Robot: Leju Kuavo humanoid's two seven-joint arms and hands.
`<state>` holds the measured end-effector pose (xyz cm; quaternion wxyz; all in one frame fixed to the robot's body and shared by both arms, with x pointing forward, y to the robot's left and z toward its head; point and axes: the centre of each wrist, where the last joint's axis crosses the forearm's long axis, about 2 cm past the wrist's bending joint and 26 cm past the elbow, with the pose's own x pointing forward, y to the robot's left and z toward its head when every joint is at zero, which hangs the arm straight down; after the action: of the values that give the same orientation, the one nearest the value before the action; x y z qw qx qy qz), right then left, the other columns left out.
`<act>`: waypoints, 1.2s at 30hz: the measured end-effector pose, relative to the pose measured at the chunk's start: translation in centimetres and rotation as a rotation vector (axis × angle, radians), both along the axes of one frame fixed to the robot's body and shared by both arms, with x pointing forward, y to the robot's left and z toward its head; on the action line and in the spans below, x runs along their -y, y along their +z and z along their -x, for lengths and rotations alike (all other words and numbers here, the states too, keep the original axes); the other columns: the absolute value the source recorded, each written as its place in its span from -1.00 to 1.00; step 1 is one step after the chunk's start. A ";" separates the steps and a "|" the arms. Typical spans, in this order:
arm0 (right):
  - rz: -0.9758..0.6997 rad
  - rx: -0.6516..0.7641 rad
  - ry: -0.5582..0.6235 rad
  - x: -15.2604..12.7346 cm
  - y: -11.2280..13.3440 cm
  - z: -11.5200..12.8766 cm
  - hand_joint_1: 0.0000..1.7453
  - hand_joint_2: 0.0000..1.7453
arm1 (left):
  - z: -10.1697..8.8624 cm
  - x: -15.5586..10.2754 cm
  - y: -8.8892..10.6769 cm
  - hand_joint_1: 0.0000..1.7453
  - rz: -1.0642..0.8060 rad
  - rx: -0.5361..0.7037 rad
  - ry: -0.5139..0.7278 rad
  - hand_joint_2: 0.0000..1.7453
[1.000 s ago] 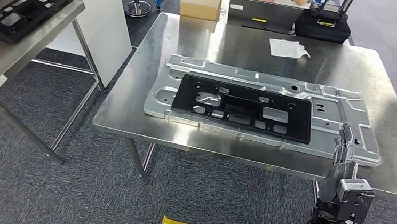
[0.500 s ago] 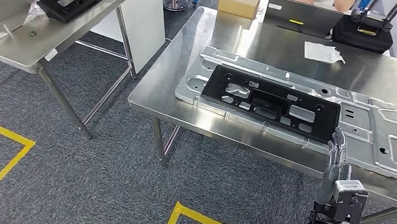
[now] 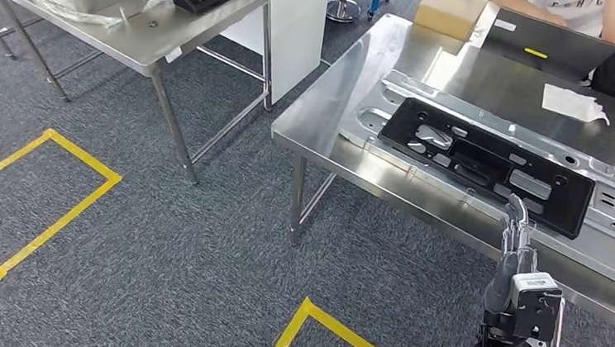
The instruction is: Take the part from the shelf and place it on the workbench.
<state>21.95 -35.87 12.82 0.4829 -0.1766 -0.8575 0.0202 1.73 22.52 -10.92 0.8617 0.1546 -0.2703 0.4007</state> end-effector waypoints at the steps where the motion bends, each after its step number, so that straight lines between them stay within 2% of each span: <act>1: 0.002 -0.005 0.001 0.0 0.0 0.0 -1.00 -1.00 | 0.0 -0.1 0.0 -1.00 0.002 0.002 0.003 -1.00; 8: 0.047 -0.016 0.003 -0.7 -0.2 -0.2 -1.00 -1.00 | -0.4 -1.0 -0.1 -1.00 0.022 0.003 0.015 -1.00; 12: 0.068 0.006 0.034 -2.0 0.3 -1.3 -1.00 -1.00 | -1.1 -1.4 -0.1 -1.00 0.015 -0.003 0.036 -1.00; 19: 0.103 -0.056 0.166 -6.4 -0.8 -3.7 -1.00 -1.00 | -1.3 -1.9 -0.1 -1.00 -0.037 -0.066 0.070 -1.00; 24: 0.132 -0.179 0.281 -11.7 -4.0 -5.2 -1.00 -1.00 | -1.8 -1.8 0.1 -1.00 -0.105 -0.141 0.069 -1.00; 28: 0.164 -0.374 0.405 -16.6 -8.4 -5.0 -1.00 -1.00 | -2.7 -1.3 0.3 -1.00 -0.143 -0.177 0.045 -1.00; 32: 0.310 -0.673 0.450 -19.6 -13.8 -1.1 -1.00 -1.00 | -2.2 -1.4 0.2 -1.00 -0.146 -0.204 0.033 -1.00; 36: 0.383 -0.833 0.495 -19.9 -16.9 2.3 -1.00 -1.00 | -1.8 -1.6 0.2 -1.00 -0.150 -0.212 0.029 -1.00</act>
<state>19.60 -16.01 -4.04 0.7232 -0.0308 -0.5895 0.3586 3.58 24.11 -10.76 0.8656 0.2640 -0.2046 0.3731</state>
